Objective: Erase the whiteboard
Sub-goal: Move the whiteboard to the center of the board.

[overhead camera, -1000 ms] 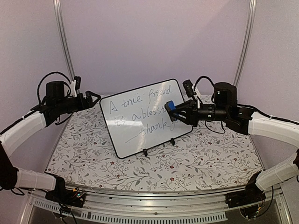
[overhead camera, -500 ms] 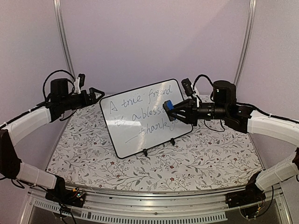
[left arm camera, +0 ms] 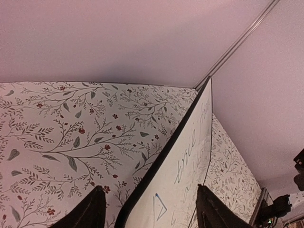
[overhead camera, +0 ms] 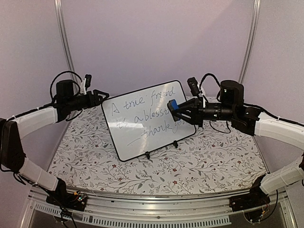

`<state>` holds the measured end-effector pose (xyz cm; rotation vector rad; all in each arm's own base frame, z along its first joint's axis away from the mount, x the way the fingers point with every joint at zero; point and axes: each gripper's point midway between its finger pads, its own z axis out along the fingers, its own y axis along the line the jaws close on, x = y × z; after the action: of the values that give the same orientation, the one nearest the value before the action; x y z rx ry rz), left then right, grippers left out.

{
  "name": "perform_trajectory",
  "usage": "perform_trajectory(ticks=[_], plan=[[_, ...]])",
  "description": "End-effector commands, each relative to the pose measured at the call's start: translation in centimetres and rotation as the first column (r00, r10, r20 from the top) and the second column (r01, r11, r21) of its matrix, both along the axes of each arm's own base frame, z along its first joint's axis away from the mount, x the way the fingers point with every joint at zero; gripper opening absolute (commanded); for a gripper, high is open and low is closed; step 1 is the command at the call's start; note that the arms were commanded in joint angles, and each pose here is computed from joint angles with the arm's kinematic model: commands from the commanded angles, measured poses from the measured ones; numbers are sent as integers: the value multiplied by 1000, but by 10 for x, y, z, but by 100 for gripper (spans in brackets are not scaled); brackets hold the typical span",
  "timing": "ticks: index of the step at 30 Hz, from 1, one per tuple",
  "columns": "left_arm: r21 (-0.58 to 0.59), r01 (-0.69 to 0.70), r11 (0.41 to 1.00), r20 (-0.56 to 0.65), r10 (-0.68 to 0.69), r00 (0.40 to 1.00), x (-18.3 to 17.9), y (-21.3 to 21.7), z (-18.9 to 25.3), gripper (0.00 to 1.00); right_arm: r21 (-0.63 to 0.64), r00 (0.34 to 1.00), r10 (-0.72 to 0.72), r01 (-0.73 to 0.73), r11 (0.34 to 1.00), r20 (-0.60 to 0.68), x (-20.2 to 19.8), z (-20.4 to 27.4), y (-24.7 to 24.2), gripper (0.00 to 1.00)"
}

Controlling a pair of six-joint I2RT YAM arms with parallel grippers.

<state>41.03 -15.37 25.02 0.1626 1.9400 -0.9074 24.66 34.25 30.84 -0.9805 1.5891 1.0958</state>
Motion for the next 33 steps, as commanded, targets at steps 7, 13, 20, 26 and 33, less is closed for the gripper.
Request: perform_trajectory(ticks=[7,13,20,26,33], plan=[[-45,37,998,-49,-39,998,-15,-15,-13,46,9,998,-3,2,1000,56,-2,18,-4,11],[-40,50,998,-45,-52,998,-26,-24,-14,45,-2,999,1,-1,1000,50,-2,14,-3,11],[-101,63,993,-101,-73,992,-50,-36,-24,44,-9,999,0,1,1000,41,-1,10,-2,11],[-126,63,990,-109,-78,991,-76,-46,-20,43,-14,999,4,-3,1000,33,0,8,-1,11],[-62,-10,998,-15,9,1000,-78,-32,19,57,-12,1000,18,-17,1000,18,2,7,4,11]])
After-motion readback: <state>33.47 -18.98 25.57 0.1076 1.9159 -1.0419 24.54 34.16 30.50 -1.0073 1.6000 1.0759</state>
